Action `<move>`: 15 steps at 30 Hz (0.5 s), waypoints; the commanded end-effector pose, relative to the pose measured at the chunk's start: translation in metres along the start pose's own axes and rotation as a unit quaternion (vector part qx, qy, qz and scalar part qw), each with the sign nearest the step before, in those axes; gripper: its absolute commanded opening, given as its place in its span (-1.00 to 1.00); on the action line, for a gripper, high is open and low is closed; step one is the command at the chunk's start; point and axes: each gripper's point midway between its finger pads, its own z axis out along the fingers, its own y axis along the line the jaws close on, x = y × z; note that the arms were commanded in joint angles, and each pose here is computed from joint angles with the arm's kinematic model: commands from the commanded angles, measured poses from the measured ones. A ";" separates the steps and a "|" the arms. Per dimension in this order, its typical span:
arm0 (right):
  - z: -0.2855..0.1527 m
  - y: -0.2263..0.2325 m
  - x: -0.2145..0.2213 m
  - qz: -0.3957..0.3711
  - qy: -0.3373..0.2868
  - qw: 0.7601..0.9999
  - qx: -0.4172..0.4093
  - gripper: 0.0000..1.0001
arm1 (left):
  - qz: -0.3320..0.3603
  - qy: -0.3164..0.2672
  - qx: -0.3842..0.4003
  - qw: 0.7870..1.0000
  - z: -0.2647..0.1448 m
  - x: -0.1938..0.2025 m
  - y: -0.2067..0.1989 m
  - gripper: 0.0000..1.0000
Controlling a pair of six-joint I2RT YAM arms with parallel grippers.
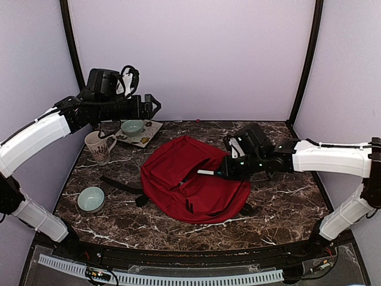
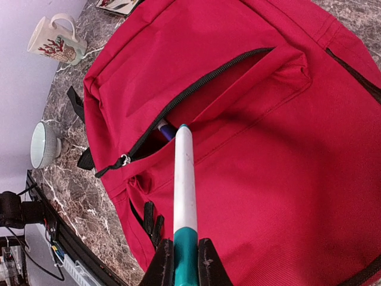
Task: Pack the student bag
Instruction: Place the pen in the lower front pocket of the bag.
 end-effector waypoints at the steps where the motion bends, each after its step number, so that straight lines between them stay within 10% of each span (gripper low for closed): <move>1: -0.001 0.025 -0.043 -0.022 -0.063 0.998 -0.011 -1.00 | -0.010 -0.017 0.000 1.000 -0.018 -0.008 0.003 0.92; 15: 0.026 0.008 -0.026 -0.004 -0.013 1.000 0.015 -1.00 | -0.010 -0.017 -0.006 1.000 -0.023 -0.004 0.007 0.92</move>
